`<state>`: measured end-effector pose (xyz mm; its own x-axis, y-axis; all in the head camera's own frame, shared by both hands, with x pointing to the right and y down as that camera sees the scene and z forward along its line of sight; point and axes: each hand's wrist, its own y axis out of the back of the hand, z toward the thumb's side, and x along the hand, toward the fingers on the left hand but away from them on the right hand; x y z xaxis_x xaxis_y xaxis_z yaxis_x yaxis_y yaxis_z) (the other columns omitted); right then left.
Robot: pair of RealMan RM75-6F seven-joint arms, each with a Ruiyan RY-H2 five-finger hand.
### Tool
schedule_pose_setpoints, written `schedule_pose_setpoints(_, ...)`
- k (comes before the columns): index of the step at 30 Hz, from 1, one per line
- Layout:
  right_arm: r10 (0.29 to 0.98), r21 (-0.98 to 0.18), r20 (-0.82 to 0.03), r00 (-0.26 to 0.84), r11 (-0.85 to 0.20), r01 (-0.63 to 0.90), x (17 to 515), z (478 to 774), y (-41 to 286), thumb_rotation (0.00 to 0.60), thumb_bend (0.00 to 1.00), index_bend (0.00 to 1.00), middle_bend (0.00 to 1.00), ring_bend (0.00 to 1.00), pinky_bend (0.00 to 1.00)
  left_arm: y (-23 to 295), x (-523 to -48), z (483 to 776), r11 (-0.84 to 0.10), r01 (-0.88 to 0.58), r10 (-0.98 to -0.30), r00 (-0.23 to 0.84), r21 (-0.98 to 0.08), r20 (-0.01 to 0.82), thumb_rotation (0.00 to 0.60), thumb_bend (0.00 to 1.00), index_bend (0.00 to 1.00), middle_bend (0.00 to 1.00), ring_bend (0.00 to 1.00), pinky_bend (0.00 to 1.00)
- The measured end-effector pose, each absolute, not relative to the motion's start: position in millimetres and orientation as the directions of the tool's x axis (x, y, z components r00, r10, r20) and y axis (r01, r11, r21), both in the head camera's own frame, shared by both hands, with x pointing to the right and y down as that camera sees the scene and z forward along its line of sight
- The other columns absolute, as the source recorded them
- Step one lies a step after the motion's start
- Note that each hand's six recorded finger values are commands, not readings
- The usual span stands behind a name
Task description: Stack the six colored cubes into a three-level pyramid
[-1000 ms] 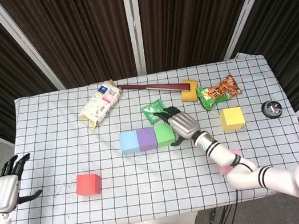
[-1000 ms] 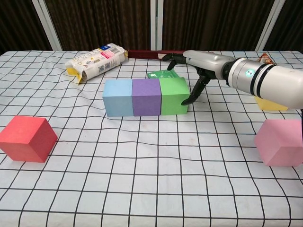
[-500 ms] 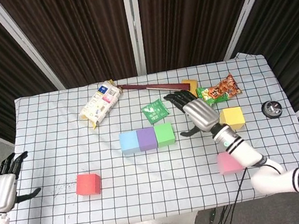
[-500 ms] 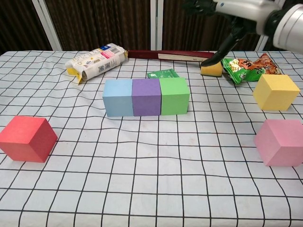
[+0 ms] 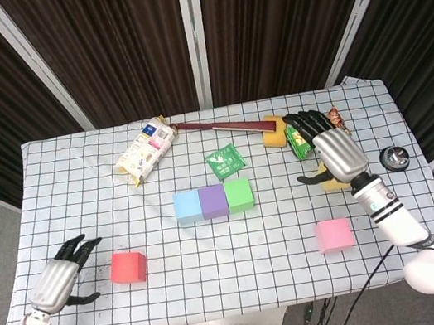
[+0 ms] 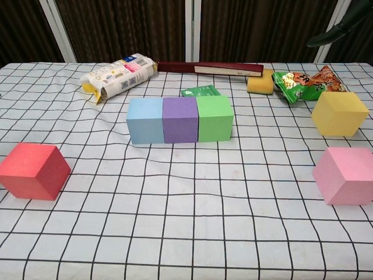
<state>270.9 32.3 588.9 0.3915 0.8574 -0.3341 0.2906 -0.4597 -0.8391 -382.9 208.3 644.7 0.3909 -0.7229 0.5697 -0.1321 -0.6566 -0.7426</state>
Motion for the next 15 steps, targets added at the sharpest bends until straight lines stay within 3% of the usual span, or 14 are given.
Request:
schedule_pose_setpoints(7,0.874,-0.852,-0.297,0.383,-0.424,0.307,287,585,32,0.600,0.00,0.00,0.07,0.00,0.00,209,-366,666,-0.718,-0.134,-0.661,0.440,-0.683,0.608,0.600,0.01,0.07,0.18,0.01,0.10)
schedule_pose_setpoints(15,0.880,-0.850,-0.315,0.357,-0.428,0.307,300,595,35,0.600,0.00,0.00,0.07,0.00,0.00,210,-355,685,-0.734,-0.194,-0.657,0.443,-0.651,0.609,0.600,0.01,0.07,0.26,0.01,0.10)
